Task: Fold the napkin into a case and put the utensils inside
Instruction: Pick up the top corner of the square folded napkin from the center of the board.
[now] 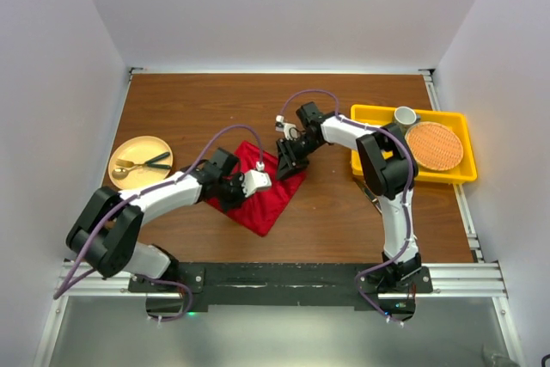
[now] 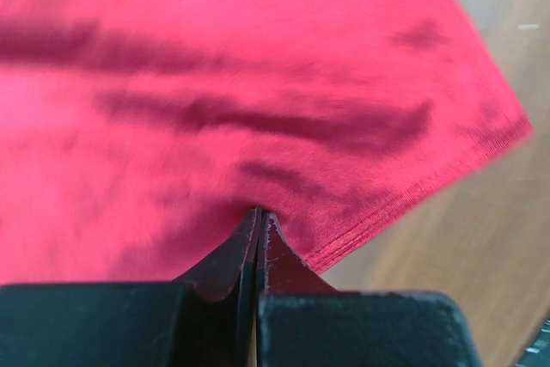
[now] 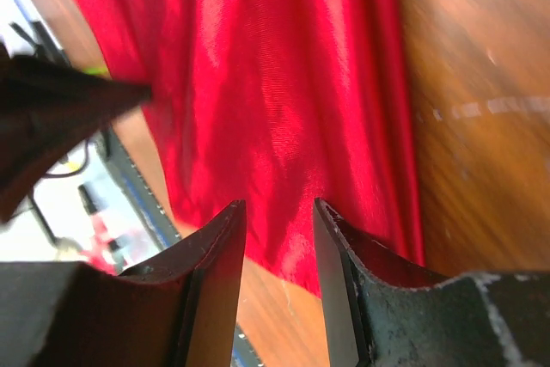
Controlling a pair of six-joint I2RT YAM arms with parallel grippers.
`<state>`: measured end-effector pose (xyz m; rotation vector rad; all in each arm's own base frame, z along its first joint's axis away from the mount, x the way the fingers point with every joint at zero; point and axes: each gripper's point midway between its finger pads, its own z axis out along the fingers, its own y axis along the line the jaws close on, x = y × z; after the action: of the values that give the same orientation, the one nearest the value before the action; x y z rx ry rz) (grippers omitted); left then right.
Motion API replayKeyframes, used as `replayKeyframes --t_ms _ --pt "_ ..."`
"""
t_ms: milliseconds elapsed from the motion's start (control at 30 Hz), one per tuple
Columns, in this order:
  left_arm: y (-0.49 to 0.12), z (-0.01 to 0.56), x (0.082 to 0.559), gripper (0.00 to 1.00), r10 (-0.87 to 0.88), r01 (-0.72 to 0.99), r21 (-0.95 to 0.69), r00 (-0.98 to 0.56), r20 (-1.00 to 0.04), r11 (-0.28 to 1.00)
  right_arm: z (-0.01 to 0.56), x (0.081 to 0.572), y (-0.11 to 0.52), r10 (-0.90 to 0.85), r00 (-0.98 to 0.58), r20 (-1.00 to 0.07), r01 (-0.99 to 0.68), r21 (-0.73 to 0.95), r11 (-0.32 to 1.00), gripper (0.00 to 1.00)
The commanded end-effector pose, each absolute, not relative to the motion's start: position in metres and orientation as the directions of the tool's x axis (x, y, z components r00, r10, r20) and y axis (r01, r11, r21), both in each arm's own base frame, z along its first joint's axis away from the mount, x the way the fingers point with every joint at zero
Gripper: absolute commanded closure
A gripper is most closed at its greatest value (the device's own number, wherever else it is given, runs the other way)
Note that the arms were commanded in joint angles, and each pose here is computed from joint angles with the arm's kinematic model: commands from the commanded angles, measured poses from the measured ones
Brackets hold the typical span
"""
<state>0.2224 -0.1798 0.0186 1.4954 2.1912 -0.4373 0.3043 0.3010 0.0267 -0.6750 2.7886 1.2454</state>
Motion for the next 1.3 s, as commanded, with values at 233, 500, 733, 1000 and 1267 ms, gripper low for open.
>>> replayKeyframes --t_ms 233,500,733,1000,1267 --pt "-0.213 0.099 0.213 0.62 0.701 0.973 0.125 -0.049 -0.711 0.194 0.037 0.290 0.296 -0.503 -0.831 -0.238 -0.522 0.646 0.557 0.59" --pt "-0.237 0.081 0.162 0.65 0.709 0.990 0.137 0.116 -0.695 -0.028 0.033 0.277 0.284 -0.482 -0.851 -0.209 -0.494 0.631 0.598 0.59" --pt "-0.246 0.059 0.135 0.64 0.722 0.948 0.241 0.314 -0.616 -0.207 0.030 0.279 0.287 -0.481 -0.850 -0.213 -0.495 0.636 0.592 0.58" --pt "-0.251 0.040 0.121 0.66 0.714 0.918 0.272 0.397 -0.577 -0.290 0.027 0.280 0.289 -0.463 -0.863 -0.201 -0.472 0.646 0.600 0.58" --pt "-0.255 0.032 0.126 0.67 0.718 0.906 0.296 0.420 -0.555 -0.302 0.022 0.278 0.290 -0.461 -0.867 -0.190 -0.462 0.654 0.600 0.58"
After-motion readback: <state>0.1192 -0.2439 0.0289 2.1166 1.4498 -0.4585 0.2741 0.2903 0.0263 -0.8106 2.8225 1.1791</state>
